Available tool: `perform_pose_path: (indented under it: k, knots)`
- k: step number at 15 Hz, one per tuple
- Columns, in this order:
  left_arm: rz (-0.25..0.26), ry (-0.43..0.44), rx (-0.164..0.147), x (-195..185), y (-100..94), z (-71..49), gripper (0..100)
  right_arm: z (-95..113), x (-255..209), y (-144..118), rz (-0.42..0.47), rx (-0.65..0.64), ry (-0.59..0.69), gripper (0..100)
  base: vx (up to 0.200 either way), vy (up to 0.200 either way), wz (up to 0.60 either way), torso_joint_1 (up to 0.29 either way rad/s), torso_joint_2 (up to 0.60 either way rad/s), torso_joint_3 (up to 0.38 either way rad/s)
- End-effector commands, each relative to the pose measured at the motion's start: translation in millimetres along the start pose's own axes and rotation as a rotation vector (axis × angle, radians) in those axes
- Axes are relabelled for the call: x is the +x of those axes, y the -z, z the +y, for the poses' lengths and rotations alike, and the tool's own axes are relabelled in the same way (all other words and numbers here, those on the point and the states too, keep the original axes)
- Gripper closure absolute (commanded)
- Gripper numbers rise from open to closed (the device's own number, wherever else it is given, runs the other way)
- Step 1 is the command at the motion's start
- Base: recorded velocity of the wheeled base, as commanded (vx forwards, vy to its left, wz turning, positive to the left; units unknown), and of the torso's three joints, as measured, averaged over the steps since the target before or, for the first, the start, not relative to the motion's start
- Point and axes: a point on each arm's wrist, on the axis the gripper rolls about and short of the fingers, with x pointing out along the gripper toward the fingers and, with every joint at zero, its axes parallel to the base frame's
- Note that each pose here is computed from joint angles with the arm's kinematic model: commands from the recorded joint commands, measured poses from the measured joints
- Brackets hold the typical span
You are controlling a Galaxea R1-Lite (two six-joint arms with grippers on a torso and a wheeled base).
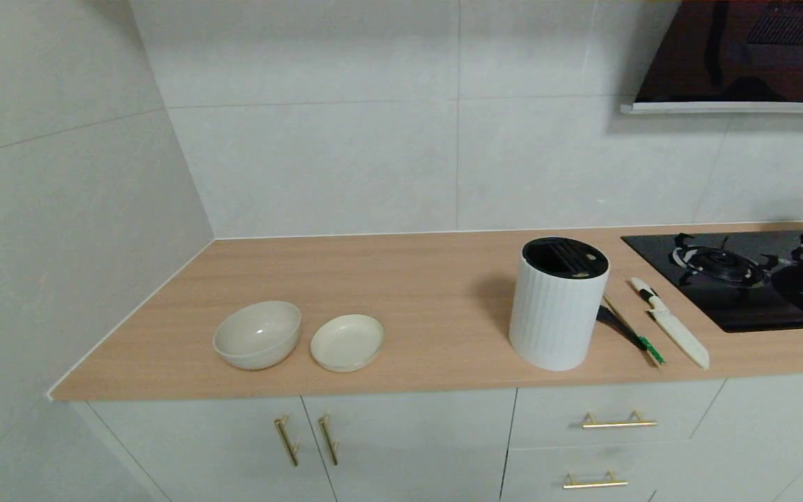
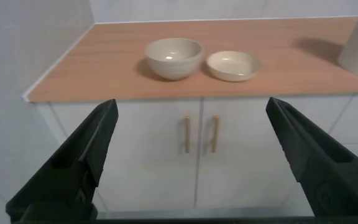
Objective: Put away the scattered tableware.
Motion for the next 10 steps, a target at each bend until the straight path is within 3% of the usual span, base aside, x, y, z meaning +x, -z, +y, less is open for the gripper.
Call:
perform_pose_path:
  k: [1,10]
  knots:
    - [0.002,0.000,0.000,0.1,0.0,0.0,0,0.0,0.1,-0.1,0.001,0.000,-0.002,0,0.000,0.200,0.00,0.002,0.00,0.007]
    - [0.002,0.000,0.000,0.1,0.0,0.0,0,0.0,0.1,-0.1,0.001,0.000,0.000,0,0.000,0.200,0.00,0.003,0.00,0.002]
